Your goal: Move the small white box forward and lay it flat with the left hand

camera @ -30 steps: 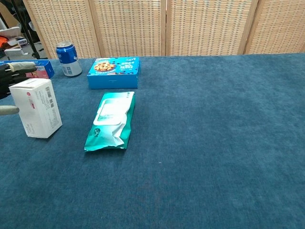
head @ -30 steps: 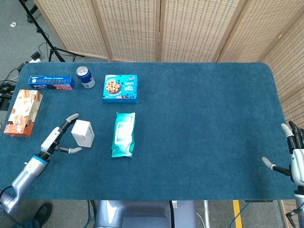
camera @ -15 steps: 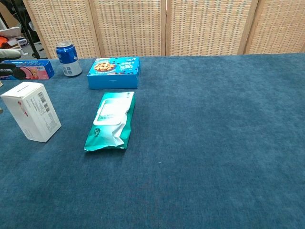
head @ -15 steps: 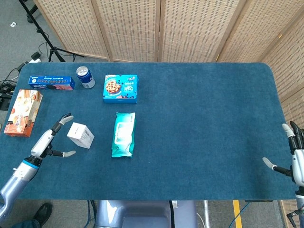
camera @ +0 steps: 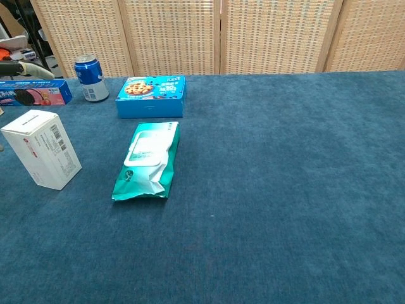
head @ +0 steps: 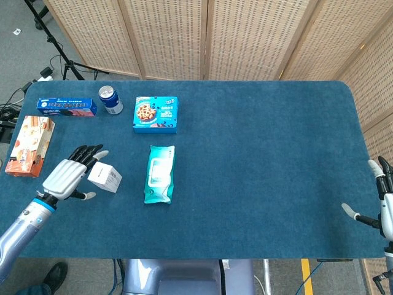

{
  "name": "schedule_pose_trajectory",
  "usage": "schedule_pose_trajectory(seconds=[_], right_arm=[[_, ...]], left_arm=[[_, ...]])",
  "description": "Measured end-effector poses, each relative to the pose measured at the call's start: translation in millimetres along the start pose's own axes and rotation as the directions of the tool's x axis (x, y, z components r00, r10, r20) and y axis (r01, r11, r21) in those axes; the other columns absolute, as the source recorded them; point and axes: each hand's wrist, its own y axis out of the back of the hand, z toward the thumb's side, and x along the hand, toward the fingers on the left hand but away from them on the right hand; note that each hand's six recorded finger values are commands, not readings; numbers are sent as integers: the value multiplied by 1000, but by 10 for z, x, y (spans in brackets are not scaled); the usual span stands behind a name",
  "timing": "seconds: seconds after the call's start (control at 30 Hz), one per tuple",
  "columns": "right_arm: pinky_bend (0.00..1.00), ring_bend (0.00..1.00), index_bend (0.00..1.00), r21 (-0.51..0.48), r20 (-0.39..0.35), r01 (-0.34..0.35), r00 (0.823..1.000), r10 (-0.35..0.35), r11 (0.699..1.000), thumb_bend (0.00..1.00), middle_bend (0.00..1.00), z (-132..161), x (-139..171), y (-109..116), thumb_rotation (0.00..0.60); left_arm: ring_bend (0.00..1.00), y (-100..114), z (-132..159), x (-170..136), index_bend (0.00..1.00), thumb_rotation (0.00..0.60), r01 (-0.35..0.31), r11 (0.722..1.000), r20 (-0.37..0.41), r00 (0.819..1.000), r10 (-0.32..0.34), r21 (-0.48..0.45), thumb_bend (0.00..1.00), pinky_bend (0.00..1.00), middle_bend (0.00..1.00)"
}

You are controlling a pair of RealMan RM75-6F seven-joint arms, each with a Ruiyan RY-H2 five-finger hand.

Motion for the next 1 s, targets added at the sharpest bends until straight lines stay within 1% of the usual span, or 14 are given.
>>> schedule_pose_trajectory(seconds=[0.03,0.13,0.23,0.33,0.4,0.43,0.53,0.6,0.7,0.77,0.87,0.93,1.0], right_arm=[[0,0,0,0,1,0,1000,0,1000,0,0,-4,-2,0,600],[0,0,0,0,1,0,1000,0,1000,0,0,-5,-3,-1,600],[0,0,0,1,-1,-2,1000,2,1000,0,0,-1,-5,-6,600],[0,0,0,4,2,-5,1000,5,1000,0,0,-3,-7,-17,600],[0,0,0,5,4,-6,1000,6,1000,0,0,-7,-9,-22,600],[0,0,0,6,5,-6,1000,6,1000,0,0,-8,-10,-23,600],[0,0,0,6,7,-6,1000,6,1000,0,0,-13,-15,-27,600],[0,0,0,6,7,-6,1000,6,1000,0,0,-14,-18,-27,600],[0,0,0,5,8,-6,1000,6,1000,0,0,-17,-19,-27,600],[0,0,0,5,9,-5,1000,5,1000,0,0,-20,-19,-26,600],[0,0,0,6,9,-7,1000,7,1000,0,0,-19,-19,-31,600],[0,0,0,6,9,-7,1000,7,1000,0,0,-17,-20,-32,600],[0,0,0,7,9,-5,1000,5,1000,0,0,-16,-20,-32,600]], left_arm=[[0,24,29,12,0,600,13,999,-13,1000,-12,48,9,0,0],[0,75,84,38,0,600,48,990,-52,998,-41,133,10,0,0],[0,108,111,75,0,600,81,980,-89,994,-66,179,12,0,0],[0,96,138,158,0,600,116,967,-108,990,-93,227,14,0,0],[0,76,155,209,18,600,135,959,-118,987,-108,250,14,0,2],[0,64,170,240,43,600,144,954,-123,986,-115,262,15,3,13],[1,30,212,298,116,600,156,945,-128,984,-123,287,18,37,82],[27,4,232,327,157,600,159,943,-129,984,-125,293,22,73,140],[116,-28,228,359,280,600,157,942,-130,984,-123,297,32,140,256],[197,-44,209,369,360,600,155,940,-133,984,-120,304,49,201,335],[279,-57,176,372,436,600,155,938,-143,983,-115,310,77,280,436],[307,-51,156,372,470,600,151,937,-149,983,-109,314,99,307,471],[320,-43,135,366,490,600,148,940,-157,982,-104,308,112,319,487]])
